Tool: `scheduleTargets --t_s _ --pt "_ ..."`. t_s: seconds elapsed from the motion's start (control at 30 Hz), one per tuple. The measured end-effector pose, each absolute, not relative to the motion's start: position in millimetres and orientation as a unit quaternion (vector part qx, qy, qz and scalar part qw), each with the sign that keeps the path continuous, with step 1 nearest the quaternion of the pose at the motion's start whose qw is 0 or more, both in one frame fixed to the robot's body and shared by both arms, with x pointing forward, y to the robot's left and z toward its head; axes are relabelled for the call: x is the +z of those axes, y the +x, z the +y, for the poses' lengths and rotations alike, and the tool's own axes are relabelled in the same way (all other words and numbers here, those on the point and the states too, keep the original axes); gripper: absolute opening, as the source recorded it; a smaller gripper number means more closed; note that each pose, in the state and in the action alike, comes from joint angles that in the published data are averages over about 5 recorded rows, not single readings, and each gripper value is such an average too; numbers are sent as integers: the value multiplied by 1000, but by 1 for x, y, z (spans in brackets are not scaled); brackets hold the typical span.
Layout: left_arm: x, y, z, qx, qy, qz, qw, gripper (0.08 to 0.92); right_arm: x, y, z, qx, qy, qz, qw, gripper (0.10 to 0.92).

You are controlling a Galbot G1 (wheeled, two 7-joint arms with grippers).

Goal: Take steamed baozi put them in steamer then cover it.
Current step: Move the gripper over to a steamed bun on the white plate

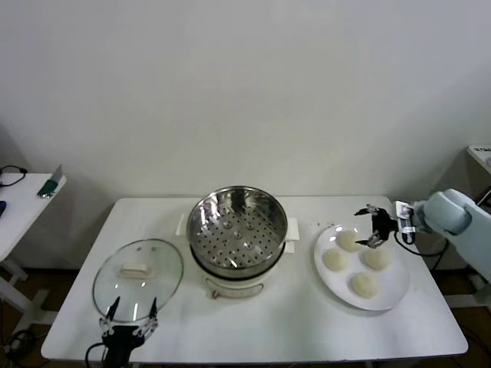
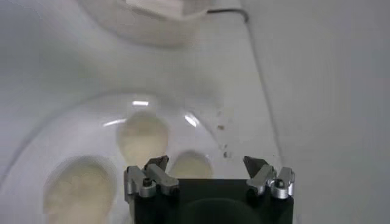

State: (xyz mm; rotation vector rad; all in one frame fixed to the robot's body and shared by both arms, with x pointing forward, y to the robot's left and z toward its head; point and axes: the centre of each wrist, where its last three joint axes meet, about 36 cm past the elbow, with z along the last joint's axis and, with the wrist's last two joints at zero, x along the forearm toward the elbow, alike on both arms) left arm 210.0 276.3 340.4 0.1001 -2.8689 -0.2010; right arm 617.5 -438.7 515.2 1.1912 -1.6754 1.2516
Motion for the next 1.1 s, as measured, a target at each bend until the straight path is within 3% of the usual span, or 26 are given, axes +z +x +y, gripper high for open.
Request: scheduleTargets --t_s 0.37,0.83,1.1 --pt "340 210 281 -72 37 -988 131 823 501 668 -410 501 456 -605 419 823" --pt "338 208 282 -70 42 -988 133 823 471 695 -386 517 462 -558 456 823" --pt "336 210 283 -69 45 -988 132 823 462 699 -381 522 465 -551 457 730"
